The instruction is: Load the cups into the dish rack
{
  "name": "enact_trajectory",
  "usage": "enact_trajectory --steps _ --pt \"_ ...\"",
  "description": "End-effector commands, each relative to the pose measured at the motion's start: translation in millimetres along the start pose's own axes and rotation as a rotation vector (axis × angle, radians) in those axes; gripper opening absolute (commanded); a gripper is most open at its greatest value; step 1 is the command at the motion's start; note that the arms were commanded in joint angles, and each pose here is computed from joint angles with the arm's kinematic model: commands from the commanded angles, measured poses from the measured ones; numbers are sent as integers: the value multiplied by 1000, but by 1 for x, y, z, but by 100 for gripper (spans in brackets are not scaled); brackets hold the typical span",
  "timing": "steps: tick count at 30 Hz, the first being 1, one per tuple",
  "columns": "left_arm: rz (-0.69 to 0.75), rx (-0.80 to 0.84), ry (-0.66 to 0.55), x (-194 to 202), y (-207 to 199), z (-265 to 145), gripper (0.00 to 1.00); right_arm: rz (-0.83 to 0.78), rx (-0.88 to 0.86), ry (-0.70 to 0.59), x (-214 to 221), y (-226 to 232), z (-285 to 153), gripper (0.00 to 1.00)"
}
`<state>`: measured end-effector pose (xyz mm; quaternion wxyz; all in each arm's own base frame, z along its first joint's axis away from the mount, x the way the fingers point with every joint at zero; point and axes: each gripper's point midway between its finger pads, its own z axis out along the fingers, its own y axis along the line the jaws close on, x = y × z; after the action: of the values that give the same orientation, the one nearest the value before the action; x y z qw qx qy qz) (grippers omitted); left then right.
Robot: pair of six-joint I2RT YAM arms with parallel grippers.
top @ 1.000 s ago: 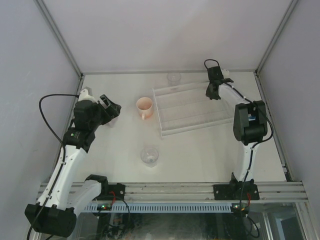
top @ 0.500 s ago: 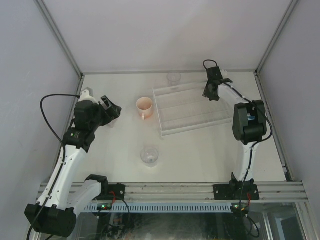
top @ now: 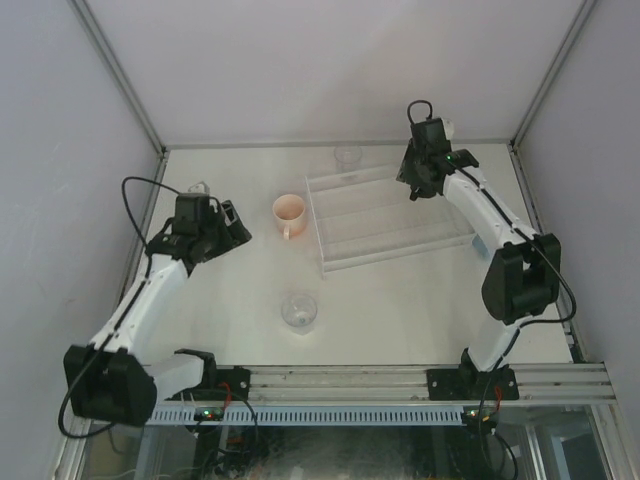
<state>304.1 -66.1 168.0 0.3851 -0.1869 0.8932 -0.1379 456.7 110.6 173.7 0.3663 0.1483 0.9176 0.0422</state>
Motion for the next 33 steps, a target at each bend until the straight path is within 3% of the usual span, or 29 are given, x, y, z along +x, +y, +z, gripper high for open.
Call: enact_trajectory --steps 1,6,12,22,33 --pt "30 -20 43 -21 -17 13 81 26 -57 -14 -5 6 -41 42" --pt "92 -71 109 -42 -31 34 79 35 -127 6 5 16 -71 47" --pt "132 -66 101 -68 -54 49 79 43 -166 -21 11 15 -98 48" --pt "233 -102 200 -50 -84 95 76 68 -172 -62 5 -1 -119 48" --pt "256 -161 276 -27 -74 125 71 59 -198 -76 2 -3 -128 48"
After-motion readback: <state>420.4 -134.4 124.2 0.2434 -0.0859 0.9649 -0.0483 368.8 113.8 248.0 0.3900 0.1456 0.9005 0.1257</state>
